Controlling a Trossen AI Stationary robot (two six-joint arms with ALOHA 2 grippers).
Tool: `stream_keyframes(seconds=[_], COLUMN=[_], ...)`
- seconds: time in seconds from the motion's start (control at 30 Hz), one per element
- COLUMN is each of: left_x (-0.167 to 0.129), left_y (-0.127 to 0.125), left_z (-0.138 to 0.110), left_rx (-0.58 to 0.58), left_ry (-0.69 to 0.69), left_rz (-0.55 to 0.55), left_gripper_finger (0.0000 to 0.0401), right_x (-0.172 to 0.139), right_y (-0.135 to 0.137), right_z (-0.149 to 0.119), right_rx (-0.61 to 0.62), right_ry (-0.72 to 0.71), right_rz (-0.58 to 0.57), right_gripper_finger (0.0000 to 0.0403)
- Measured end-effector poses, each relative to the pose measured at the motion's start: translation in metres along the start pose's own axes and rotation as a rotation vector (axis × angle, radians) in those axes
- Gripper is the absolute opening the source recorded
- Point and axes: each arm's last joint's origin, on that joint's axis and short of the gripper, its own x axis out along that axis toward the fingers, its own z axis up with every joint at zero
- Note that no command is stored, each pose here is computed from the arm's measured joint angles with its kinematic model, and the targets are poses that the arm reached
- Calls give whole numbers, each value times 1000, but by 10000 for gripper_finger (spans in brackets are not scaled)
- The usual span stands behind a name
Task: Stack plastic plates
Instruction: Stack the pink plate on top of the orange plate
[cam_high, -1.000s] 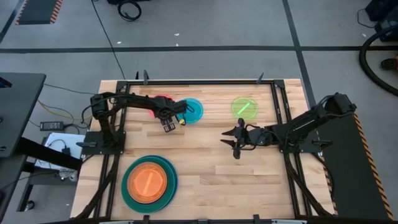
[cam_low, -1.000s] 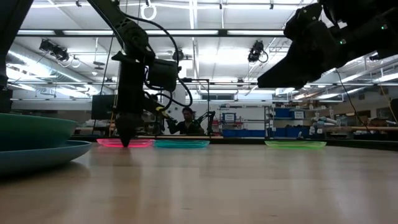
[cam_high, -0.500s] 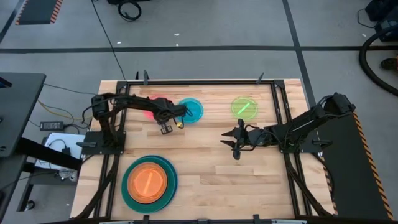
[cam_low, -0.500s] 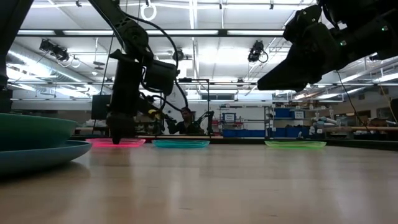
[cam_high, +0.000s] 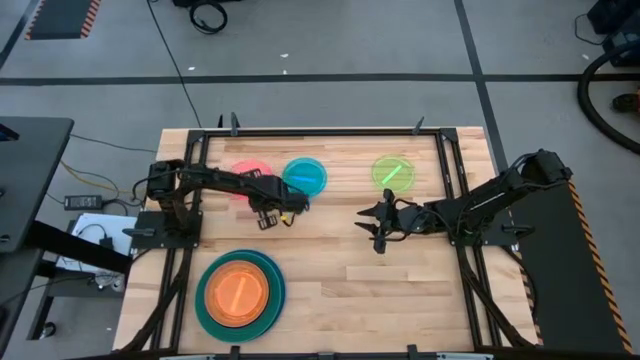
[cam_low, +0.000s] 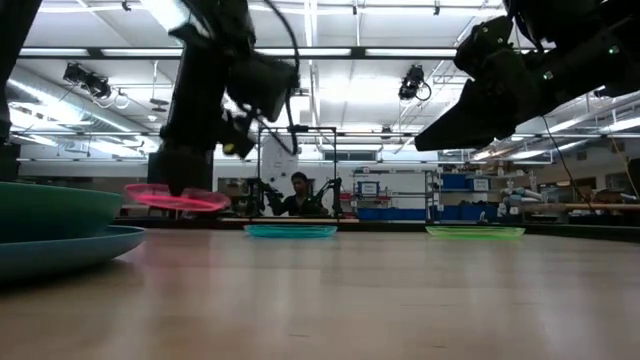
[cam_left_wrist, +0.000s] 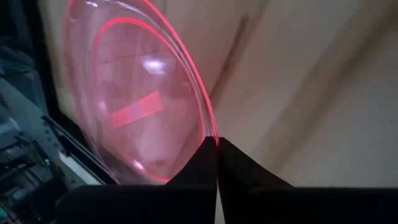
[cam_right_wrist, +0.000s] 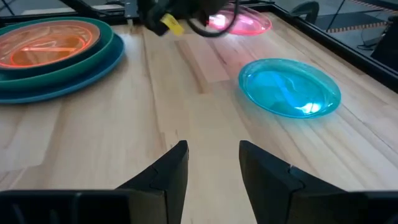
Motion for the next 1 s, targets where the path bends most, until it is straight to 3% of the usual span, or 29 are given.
stream_keyframes(seconds=[0.17,0.4,0.73,1.0], left_x=[-40,-95,-160,-194], left_y=[-23,-69,-120,-138], left_z=[-10,-46,-113,-157], left_rx=[4,-43,-297,-273], left_ry=[-84,-215,-293,-235], left_rz=[43,17,-258,-439], left_gripper_finger=[6,7,8,8], right_x=[0,-2,-7,-6], right_y=[0,6,19,17], right_z=[0,-6,-9,-4], right_rx=[-2,14,-74,-107], right_ry=[6,71,83,33], right_rz=[13,116,244,251], right_gripper_finger=[153,153,153,153])
